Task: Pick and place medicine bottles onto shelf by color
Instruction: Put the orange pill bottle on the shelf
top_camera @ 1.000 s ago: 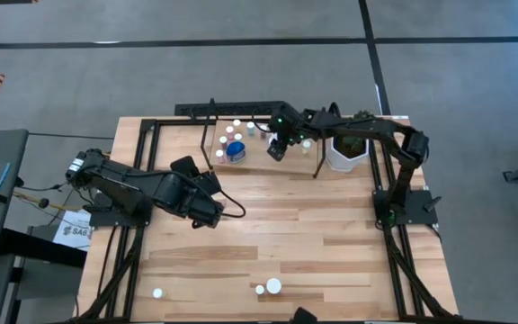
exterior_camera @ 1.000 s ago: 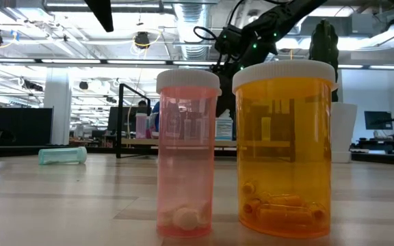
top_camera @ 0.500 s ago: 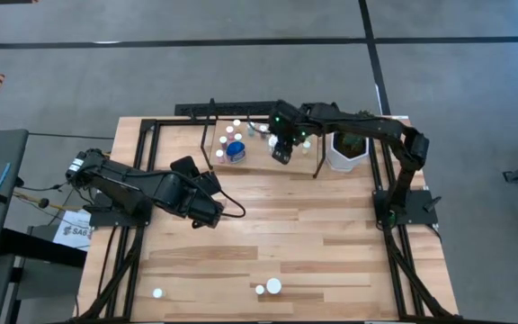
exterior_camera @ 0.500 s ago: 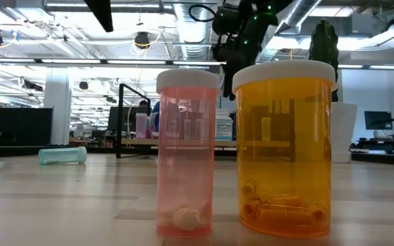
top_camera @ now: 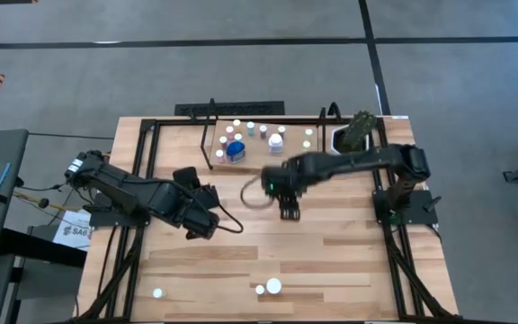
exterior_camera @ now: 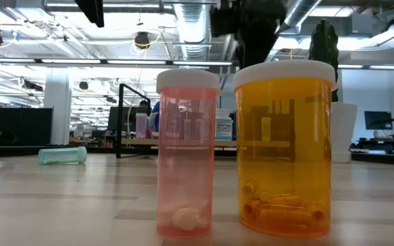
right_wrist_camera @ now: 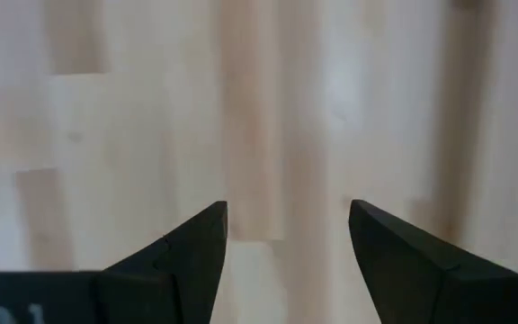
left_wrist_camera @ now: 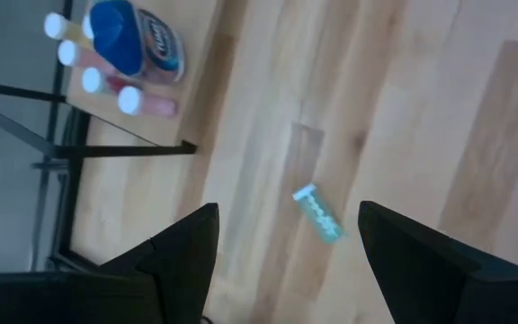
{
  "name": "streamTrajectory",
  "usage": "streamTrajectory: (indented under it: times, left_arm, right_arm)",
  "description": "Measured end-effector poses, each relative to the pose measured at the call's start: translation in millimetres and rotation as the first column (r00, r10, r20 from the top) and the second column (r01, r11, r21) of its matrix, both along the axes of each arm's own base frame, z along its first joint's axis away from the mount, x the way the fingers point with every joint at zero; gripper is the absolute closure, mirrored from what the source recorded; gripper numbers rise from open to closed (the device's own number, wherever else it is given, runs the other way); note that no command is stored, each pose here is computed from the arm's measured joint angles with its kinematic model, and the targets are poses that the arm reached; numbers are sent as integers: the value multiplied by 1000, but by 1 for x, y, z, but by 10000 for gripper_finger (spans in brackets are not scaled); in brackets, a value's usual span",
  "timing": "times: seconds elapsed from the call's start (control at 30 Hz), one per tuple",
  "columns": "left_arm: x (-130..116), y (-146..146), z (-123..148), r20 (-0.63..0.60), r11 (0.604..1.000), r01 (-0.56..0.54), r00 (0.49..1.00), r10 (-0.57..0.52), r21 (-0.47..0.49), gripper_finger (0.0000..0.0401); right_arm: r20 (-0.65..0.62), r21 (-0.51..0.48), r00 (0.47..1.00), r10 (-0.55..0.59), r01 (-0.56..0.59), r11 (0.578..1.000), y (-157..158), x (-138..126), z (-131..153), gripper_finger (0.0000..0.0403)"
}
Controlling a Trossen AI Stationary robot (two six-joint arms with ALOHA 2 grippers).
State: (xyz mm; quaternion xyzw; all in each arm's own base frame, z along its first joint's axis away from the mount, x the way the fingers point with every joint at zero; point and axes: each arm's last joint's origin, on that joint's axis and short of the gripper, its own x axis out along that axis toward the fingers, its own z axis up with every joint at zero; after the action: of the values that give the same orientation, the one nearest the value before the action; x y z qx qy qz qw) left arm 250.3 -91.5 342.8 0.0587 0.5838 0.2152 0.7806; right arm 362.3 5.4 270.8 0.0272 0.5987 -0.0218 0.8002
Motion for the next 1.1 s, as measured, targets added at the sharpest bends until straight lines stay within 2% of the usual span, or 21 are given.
streamTrajectory:
  times: [0.4, 0.6, 0.73, 0.8, 0.87, 0.97, 1.1]
  left_arm:
    - [-18, -40, 0, 64, 998, 7, 998, -3, -59, 147]
    - [-27, -64, 0, 136, 992, 25, 991, -8, -124, 147]
    - [-30, -79, 1, 199, 982, 43, 980, -6, -184, 147]
    - [-32, -85, 2, 218, 977, 61, 976, -15, -206, 147]
    - [-36, -92, 2, 231, 972, 72, 973, -18, -225, 147]
    - [-40, -99, 1, 237, 967, 78, 971, -19, -242, 147]
    - [-46, -108, -2, 232, 964, 80, 972, -19, -254, 147]
  right_arm:
    - [201, -3, 968, 147, -149, 989, 150, -13, 2, 148]
    - [406, 60, 898, 169, -210, 976, 206, -24, 14, 148]
    - [489, 58, 854, 178, -235, 970, 231, -23, 10, 148]
    - [472, 47, 860, 191, -241, 969, 239, -26, 1, 148]
    - [498, 84, 852, 163, -234, 969, 247, -17, -8, 148]
    - [448, 112, 880, 157, -229, 967, 254, -16, -26, 148]
    - [464, 141, 875, 138, -227, 964, 255, -13, -24, 148]
